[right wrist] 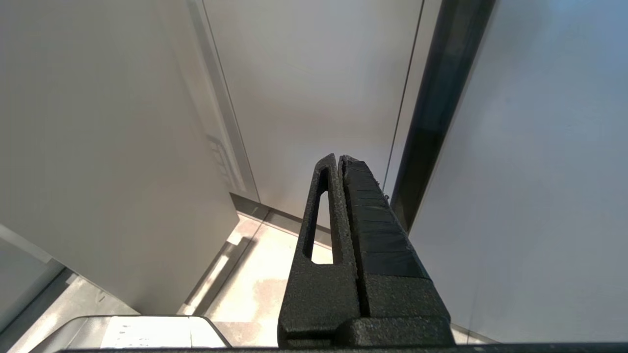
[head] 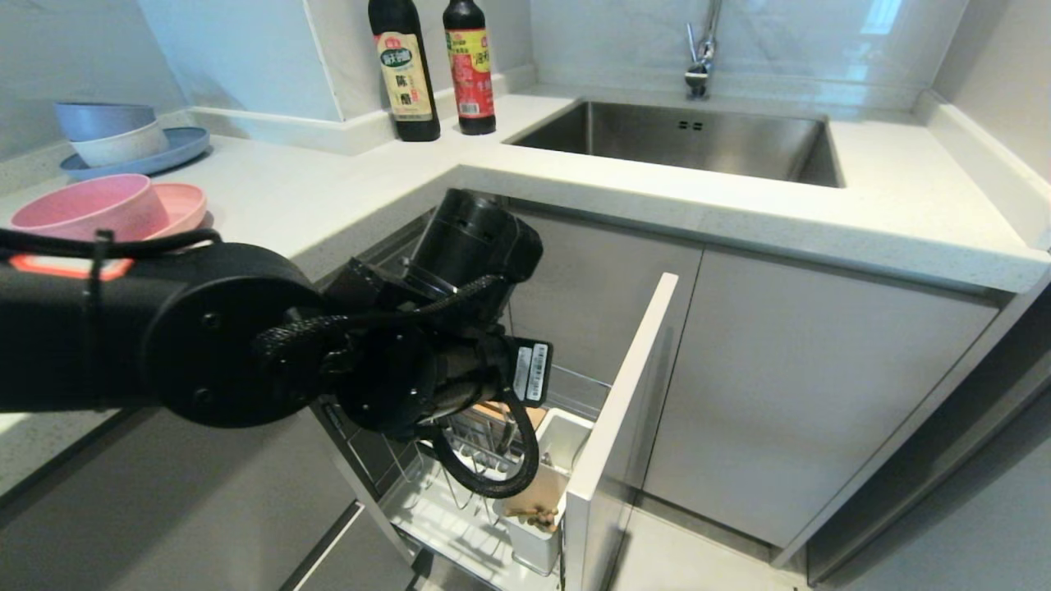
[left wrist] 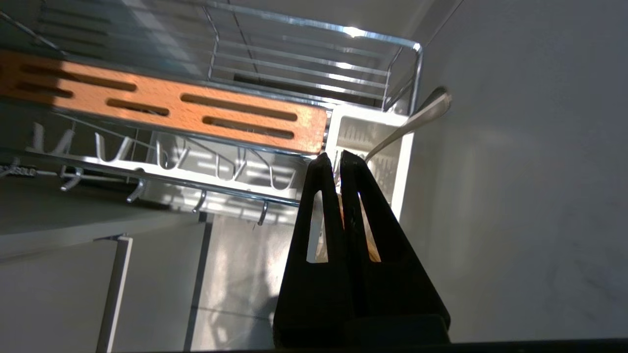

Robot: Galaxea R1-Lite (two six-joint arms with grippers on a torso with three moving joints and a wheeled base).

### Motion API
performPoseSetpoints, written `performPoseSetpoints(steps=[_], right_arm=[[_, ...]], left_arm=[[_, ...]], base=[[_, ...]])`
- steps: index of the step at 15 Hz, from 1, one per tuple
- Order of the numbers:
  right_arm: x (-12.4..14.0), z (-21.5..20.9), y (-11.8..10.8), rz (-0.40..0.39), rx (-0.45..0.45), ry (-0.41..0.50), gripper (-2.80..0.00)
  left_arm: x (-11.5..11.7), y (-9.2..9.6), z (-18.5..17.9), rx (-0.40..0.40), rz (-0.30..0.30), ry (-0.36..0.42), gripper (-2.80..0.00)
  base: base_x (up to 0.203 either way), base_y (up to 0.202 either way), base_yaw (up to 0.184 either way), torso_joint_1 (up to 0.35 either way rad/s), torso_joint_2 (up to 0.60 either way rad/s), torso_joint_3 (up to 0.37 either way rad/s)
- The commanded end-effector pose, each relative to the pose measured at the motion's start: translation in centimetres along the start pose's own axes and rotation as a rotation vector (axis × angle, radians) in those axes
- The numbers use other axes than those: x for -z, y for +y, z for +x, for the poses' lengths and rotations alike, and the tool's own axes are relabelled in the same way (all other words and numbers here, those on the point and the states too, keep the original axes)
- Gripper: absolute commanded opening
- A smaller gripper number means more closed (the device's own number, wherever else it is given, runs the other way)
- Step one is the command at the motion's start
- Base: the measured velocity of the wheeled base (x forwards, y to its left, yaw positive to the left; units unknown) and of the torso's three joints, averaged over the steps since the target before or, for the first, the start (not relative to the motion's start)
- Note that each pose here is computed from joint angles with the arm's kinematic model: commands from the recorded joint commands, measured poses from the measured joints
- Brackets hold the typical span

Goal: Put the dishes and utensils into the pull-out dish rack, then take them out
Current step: Take the spoon out of the cupboard

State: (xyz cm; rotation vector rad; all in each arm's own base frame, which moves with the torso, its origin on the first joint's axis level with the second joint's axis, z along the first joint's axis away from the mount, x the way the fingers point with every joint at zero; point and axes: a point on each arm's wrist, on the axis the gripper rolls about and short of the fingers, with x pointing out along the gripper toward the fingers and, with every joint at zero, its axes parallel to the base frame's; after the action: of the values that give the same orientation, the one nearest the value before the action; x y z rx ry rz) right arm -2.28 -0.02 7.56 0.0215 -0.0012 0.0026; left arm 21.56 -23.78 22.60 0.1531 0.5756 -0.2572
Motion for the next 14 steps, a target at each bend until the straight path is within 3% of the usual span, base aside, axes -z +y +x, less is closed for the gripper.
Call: performPoseSetpoints(steps=[1, 7, 11, 14], right_arm=[[0.0, 0.0, 0.0, 0.000, 0.000, 0.001, -2.80], [0.0, 0.0, 0.0, 0.000, -0.001, 0.001, -2.80], [0.0, 0.0, 0.0, 0.000, 0.000, 0.001, -2.80], [0.0, 0.0, 0.0, 0.000, 0.000, 0.001, -2.80]], left_arm=[[-1.0, 1.1, -2.5, 0.020, -0.038, -0.063, -2.80], [-3.3, 4.4, -9.4, 0.080, -0.154, -0.254, -2.80], [-5.8, 8.2, -15.7, 0.085, -0.313, -0.514, -2.80], [-7.5, 12.2, -20.0, -0.006, -0.396, -0.736, -2.80]], base=[[0.000, 0.000, 0.000, 0.000, 0.00, 0.000], [0.000, 0.000, 0.000, 0.000, 0.00, 0.000], [0.000, 0.000, 0.000, 0.000, 0.00, 0.000], [0.000, 0.000, 0.000, 0.000, 0.00, 0.000]])
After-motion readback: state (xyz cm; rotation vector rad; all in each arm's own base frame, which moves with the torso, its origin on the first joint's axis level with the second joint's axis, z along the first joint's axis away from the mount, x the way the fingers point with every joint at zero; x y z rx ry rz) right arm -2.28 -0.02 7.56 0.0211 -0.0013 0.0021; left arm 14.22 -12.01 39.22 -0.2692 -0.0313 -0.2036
